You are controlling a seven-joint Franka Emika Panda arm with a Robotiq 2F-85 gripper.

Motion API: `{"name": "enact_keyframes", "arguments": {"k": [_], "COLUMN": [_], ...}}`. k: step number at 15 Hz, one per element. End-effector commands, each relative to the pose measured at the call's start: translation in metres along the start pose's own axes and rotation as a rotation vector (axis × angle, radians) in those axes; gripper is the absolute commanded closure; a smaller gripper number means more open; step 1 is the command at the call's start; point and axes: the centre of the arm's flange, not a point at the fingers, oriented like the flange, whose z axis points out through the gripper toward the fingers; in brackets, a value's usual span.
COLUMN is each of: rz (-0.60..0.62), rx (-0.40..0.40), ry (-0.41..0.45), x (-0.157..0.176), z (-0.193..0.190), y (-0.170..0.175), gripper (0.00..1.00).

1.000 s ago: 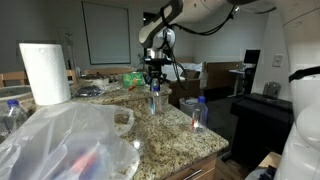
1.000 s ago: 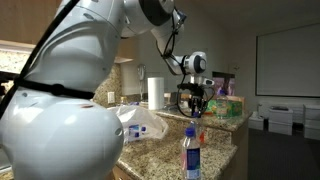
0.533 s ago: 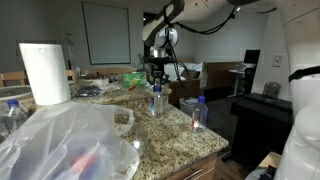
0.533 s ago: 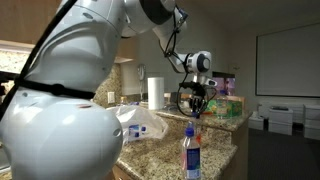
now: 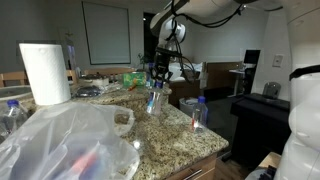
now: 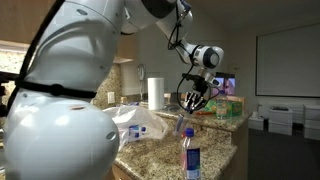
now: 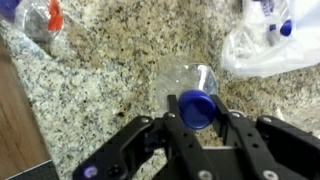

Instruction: Pick up the bottles from the counter and put them in the plastic bag

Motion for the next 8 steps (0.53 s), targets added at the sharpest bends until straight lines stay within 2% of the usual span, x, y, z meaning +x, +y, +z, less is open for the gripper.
{"name": "enact_keyframes", "arguments": {"k": [1, 5, 6, 8], "rz": [-0.067, -0.139, -0.147, -0.153], "rx": [0.077, 0.142, 0.160, 0.213], "ry": [-0.171, -0.348, -0.366, -0.401], "x": [-0.009, -0.025, -0.037, -0.050], "z": [0.018, 0.060, 0.038, 0.054], "y": [0.008, -0.006, -0.036, -0.058], "gripper": [0.90, 0.90, 0.90, 0.90]}}
